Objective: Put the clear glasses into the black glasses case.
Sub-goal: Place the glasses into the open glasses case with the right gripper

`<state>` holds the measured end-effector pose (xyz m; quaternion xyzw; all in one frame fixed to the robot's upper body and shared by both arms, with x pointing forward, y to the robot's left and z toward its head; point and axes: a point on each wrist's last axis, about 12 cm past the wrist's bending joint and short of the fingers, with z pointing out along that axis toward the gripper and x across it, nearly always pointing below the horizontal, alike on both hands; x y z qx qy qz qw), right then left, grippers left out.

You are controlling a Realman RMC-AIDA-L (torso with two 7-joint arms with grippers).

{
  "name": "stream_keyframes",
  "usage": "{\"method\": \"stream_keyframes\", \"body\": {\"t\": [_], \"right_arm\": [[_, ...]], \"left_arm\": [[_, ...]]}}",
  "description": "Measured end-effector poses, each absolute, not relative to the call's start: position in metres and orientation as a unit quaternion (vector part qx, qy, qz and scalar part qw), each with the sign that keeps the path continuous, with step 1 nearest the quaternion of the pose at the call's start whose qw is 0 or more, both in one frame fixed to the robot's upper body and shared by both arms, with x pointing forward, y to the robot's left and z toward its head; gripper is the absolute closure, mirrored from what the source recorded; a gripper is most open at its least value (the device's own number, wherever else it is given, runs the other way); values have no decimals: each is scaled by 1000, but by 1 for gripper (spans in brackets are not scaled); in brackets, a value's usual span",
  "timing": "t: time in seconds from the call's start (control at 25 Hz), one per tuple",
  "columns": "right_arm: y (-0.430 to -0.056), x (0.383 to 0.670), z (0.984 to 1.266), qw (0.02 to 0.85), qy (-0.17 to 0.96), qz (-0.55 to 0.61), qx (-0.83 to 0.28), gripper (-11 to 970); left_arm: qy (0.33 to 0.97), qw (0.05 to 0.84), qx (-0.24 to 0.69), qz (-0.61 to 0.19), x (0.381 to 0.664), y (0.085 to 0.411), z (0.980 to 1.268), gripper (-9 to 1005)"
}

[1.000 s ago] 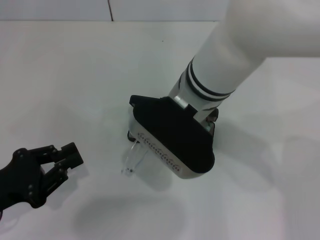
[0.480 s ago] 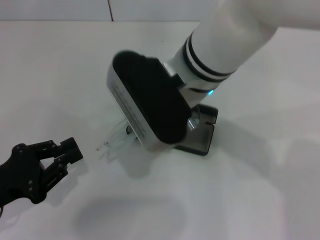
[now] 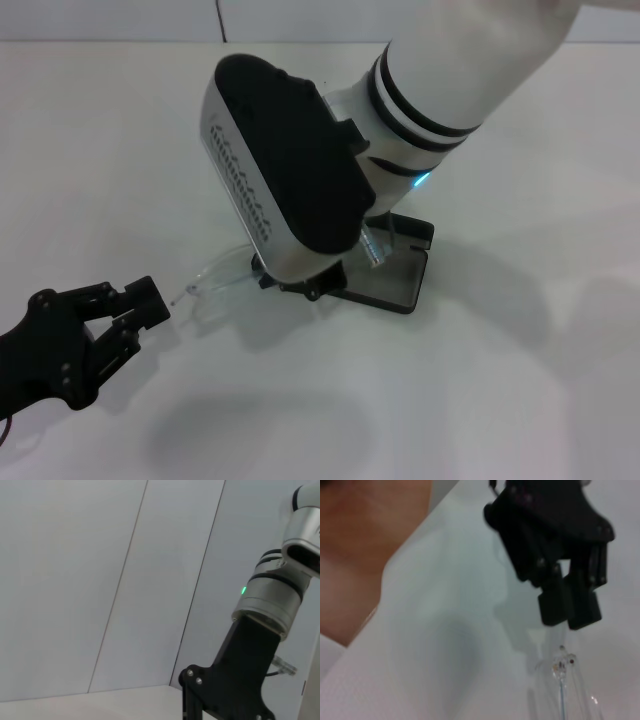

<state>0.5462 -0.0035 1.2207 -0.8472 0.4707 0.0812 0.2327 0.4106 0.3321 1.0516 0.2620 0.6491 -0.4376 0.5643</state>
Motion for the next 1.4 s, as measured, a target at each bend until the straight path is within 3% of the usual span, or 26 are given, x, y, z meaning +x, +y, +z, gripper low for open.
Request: {"method": "stream_keyframes", "body": {"t": [0.4,0.92,1.4], "right_arm": [[-7,550,1249,226,560,147,-783,906],[-12,552,1256,189,630,177,-732,905],[-1,571,1264,120,712,193,-665,905]], "left_arm": [[643,586,252,-425,408,336,1053,797],[626,613,256,-409,409,342,1060,798],[592,642,283,-396,402,344,1066,798]]}}
